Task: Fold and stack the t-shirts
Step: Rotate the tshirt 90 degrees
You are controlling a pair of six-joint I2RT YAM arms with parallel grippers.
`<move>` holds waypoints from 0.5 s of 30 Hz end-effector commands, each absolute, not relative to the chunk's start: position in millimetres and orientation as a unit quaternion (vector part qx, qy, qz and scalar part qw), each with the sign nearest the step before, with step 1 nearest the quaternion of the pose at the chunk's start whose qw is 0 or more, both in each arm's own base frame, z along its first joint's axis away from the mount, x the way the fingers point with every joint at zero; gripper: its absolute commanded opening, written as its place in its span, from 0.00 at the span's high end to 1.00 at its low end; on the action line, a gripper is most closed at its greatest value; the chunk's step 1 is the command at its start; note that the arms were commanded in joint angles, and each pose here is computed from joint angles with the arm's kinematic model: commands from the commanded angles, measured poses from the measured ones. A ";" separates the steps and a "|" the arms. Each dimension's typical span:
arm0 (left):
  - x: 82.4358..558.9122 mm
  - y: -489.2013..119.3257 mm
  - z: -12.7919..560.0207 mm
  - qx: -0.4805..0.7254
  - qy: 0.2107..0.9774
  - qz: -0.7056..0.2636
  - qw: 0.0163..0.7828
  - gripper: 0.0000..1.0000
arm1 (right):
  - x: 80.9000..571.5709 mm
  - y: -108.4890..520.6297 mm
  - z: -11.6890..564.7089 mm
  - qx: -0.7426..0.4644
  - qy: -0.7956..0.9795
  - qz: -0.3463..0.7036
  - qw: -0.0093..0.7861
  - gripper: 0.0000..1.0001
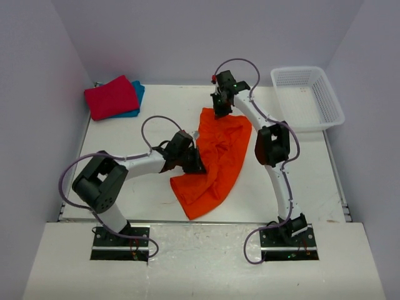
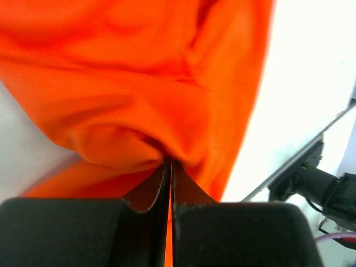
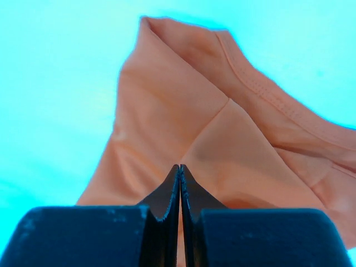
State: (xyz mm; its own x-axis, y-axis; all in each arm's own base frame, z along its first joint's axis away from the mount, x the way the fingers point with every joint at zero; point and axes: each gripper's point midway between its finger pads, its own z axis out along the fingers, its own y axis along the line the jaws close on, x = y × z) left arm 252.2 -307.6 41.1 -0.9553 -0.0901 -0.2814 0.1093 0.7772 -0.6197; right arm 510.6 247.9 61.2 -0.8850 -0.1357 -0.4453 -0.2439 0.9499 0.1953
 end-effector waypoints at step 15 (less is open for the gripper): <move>218.7 -317.3 143.8 -0.045 0.906 -0.308 0.288 0.80 | 356.7 173.9 328.3 -0.042 0.878 0.185 0.440 0.95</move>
State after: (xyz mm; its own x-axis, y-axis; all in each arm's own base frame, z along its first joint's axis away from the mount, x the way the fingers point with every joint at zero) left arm 218.8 -327.8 161.2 -0.8185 -0.2268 -0.5279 0.1941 0.7555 -0.6257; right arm 371.3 187.4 361.6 -0.5521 0.0900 -0.8289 -0.3044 0.9038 0.3009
